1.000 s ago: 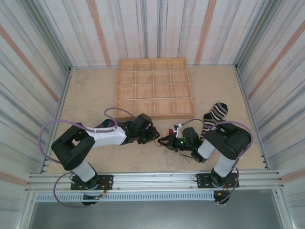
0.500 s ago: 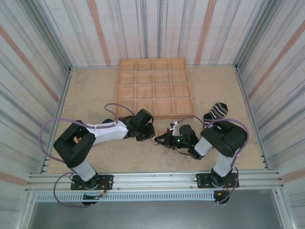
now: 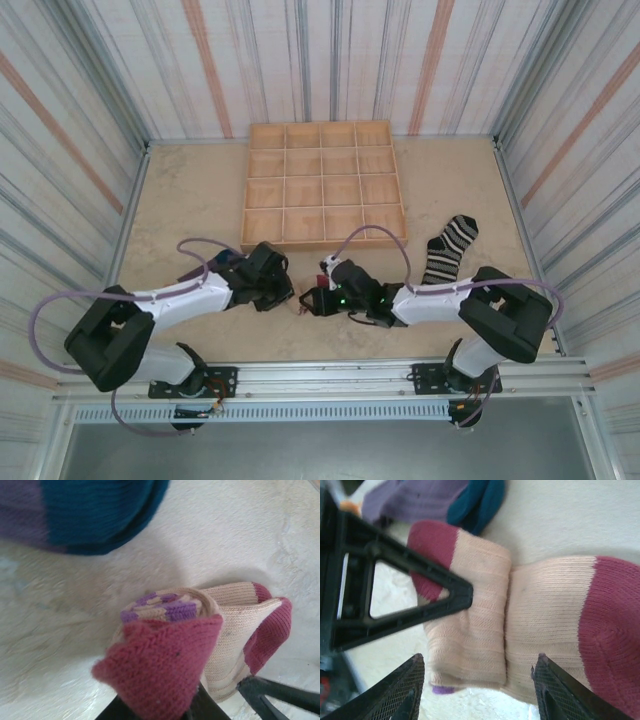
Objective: Roll the socks
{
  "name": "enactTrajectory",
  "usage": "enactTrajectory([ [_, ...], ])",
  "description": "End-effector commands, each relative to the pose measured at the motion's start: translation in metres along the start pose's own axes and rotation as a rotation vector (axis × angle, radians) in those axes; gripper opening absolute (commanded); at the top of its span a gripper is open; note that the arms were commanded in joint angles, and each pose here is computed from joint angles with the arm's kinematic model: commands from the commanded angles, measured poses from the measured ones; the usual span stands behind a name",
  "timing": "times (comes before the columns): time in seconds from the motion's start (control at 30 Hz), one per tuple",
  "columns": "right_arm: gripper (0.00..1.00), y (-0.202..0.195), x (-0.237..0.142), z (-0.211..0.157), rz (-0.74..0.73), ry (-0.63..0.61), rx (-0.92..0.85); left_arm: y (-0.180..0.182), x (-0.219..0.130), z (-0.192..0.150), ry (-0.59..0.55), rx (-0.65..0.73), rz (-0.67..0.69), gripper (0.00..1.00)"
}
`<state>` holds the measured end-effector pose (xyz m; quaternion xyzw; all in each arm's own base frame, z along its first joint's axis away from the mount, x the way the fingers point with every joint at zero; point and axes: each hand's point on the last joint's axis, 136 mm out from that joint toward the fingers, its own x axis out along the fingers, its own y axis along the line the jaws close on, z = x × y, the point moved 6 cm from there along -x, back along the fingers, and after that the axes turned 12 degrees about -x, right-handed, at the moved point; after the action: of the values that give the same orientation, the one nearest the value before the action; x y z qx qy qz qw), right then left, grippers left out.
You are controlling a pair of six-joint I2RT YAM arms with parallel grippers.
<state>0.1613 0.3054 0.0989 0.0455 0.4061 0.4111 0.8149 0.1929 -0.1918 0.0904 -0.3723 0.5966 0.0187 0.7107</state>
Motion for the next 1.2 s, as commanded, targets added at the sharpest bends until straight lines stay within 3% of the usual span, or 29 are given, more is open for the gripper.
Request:
enactTrajectory([
  [0.0,0.61,0.011,-0.005,-0.002,-0.200,-0.023,-0.280,0.026,-0.005,-0.003,-0.023,-0.063,0.097,0.00],
  [0.13,0.61,0.039,-0.001,-0.010,-0.299,-0.069,-0.494,0.030,-0.010,-0.005,-0.028,-0.070,0.096,0.00],
  [0.33,0.60,0.063,0.016,-0.022,-0.408,-0.080,-0.656,0.034,-0.010,-0.006,-0.025,-0.072,0.103,0.00],
  [0.63,0.50,0.055,0.033,-0.033,-0.569,-0.109,-0.678,0.034,-0.010,-0.008,-0.017,-0.064,0.091,0.00],
  [0.8,0.41,0.051,0.038,-0.033,-0.550,-0.115,-0.645,0.034,-0.008,-0.011,-0.014,-0.053,0.092,0.00],
  [0.83,0.38,0.051,0.040,-0.034,-0.545,-0.111,-0.646,0.034,-0.008,-0.011,-0.011,-0.053,0.092,0.00],
  [1.0,0.02,0.044,0.046,-0.038,-0.512,-0.076,-0.607,0.032,-0.005,-0.012,0.001,-0.051,0.069,0.00],
  [1.17,0.00,0.022,0.042,-0.047,-0.418,-0.028,-0.448,0.024,-0.013,-0.008,-0.033,-0.025,0.008,0.29],
])
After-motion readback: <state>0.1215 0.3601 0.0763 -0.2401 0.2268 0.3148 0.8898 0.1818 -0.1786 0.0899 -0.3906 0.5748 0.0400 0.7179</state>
